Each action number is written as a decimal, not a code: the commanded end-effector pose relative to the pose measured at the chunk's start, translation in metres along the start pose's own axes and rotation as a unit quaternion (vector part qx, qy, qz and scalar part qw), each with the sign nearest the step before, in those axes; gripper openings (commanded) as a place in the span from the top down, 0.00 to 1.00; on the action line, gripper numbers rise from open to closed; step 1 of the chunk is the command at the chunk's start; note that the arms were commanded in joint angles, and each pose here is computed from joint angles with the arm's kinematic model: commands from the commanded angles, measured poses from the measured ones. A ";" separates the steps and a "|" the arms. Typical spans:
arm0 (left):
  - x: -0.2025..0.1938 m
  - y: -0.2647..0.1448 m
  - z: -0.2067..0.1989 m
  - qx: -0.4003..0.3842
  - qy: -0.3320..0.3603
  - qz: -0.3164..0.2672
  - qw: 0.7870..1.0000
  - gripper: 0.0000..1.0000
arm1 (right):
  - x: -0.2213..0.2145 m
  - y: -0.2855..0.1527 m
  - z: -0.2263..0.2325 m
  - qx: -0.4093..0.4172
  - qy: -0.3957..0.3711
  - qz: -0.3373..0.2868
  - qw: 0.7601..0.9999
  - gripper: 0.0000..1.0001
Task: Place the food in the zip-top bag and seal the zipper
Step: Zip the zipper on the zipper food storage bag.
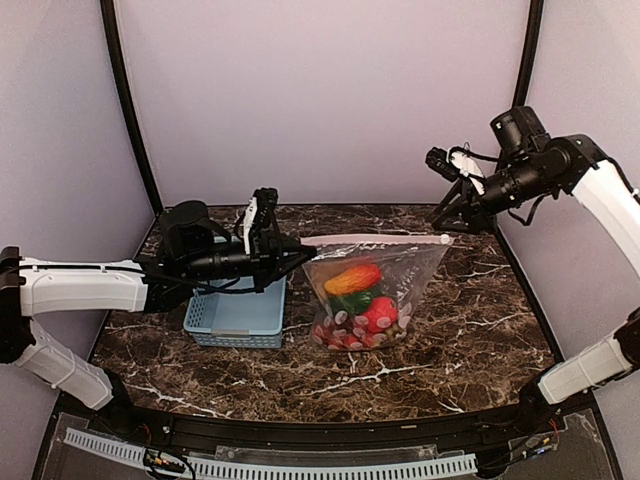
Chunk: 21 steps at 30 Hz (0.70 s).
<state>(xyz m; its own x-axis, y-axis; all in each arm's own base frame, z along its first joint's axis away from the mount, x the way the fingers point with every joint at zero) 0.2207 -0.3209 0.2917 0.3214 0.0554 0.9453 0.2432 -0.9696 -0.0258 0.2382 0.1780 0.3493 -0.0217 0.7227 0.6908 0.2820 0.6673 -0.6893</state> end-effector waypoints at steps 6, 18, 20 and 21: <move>-0.037 0.008 -0.063 -0.141 0.089 0.094 0.981 0.97 | 0.045 -0.060 0.008 -0.036 -0.014 -0.098 0.994 0.56; -0.065 0.005 -0.069 -0.097 0.127 0.140 0.977 0.99 | 0.034 -0.048 -0.001 -0.051 0.006 -0.086 0.995 0.55; -0.062 0.009 -0.060 -0.064 0.131 0.133 0.980 0.99 | 0.031 -0.046 -0.009 -0.067 0.014 -0.077 0.995 0.56; -0.058 0.013 -0.054 -0.038 0.134 0.122 0.983 0.99 | 0.030 -0.045 -0.013 -0.075 0.018 -0.073 0.994 0.56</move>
<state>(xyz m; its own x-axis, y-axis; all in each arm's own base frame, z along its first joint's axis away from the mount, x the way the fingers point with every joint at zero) 0.1405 -0.3514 0.2530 0.1275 -0.2396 0.9625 -0.0184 -0.9708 -0.2393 0.2195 0.1693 0.4048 -0.0647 0.6061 0.7928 0.3536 0.7568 -0.5497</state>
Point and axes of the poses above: each gripper's point midway between its finger pads, its own y axis out along the fingers, its own z axis along the line the jaws close on, x = y × z, the point moved 5 cm from there along -y, back along the fingers, and after that the axes turned 12 degrees about -y, right-handed, at the moved point
